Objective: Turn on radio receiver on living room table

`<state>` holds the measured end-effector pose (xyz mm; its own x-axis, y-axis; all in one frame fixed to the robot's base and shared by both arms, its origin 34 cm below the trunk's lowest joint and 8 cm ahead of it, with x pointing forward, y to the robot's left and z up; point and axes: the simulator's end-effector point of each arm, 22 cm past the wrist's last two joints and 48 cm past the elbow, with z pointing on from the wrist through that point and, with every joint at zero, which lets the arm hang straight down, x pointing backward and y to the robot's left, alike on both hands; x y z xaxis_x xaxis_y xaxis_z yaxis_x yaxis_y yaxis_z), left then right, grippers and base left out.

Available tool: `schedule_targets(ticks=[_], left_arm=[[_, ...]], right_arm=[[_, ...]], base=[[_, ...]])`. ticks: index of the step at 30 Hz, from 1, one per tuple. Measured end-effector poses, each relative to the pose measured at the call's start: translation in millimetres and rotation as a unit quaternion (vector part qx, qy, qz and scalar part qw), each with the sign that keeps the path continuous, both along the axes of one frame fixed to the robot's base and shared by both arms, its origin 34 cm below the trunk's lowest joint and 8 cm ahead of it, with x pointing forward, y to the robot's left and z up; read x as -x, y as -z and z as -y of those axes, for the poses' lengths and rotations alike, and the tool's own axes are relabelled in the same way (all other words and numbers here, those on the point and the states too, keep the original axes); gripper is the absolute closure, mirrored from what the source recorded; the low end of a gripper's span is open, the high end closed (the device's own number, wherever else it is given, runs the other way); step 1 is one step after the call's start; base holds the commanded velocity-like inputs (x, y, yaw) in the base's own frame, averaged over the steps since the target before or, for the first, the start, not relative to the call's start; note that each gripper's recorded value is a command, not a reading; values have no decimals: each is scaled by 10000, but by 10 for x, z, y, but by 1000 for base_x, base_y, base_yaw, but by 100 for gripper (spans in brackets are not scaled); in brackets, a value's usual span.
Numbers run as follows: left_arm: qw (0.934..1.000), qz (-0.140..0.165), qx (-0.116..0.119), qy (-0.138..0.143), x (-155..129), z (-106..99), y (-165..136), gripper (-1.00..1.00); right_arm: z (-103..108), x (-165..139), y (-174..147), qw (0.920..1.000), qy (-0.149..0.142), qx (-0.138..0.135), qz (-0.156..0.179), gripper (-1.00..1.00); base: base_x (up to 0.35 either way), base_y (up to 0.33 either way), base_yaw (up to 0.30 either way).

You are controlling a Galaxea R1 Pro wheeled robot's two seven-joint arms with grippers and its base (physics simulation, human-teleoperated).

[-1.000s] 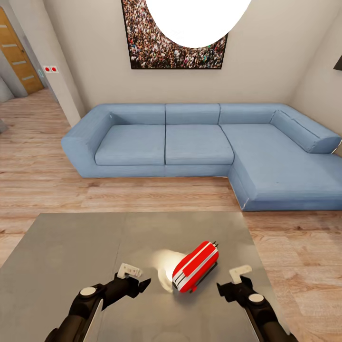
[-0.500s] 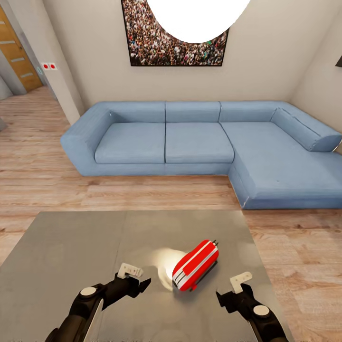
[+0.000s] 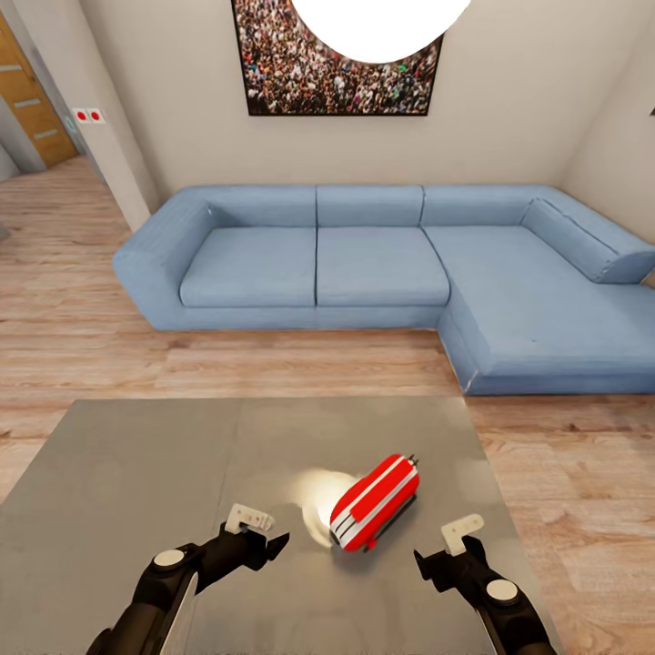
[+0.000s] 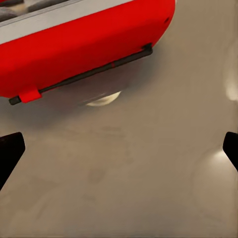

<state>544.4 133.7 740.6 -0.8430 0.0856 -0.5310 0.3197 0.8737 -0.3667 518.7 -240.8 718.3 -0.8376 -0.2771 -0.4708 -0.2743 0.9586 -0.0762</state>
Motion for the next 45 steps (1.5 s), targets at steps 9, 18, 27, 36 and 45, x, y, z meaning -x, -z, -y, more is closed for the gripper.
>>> schedule_targets(ticks=[9, 18, 27, 36, 45], left_arm=[[10000, -72, 0, 0, 35, 0, 60, -100], [9999, -144, 2, -1, 70, 3, 119, -100], [9998, -219, 1, -6, 105, 5, 179, -100], [9996, -293, 0, -6, 145, 5, 239, -100], [9993, -364, 0, -6, 182, 5, 297, -100]], right_arm=[[16, 34, 55, 10000, 13, 26, -63, -100], [24, 67, 109, 9999, 17, 31, -121, -100], [27, 106, 164, 9998, 18, 33, -190, -100], [20, 150, 222, 9996, 14, 28, -267, -100], [21, 192, 278, 9994, 16, 34, -339, -100]], base=[[0, 0, 0], [0, 0, 0], [0, 0, 0], [0, 0, 0], [0, 0, 0]])
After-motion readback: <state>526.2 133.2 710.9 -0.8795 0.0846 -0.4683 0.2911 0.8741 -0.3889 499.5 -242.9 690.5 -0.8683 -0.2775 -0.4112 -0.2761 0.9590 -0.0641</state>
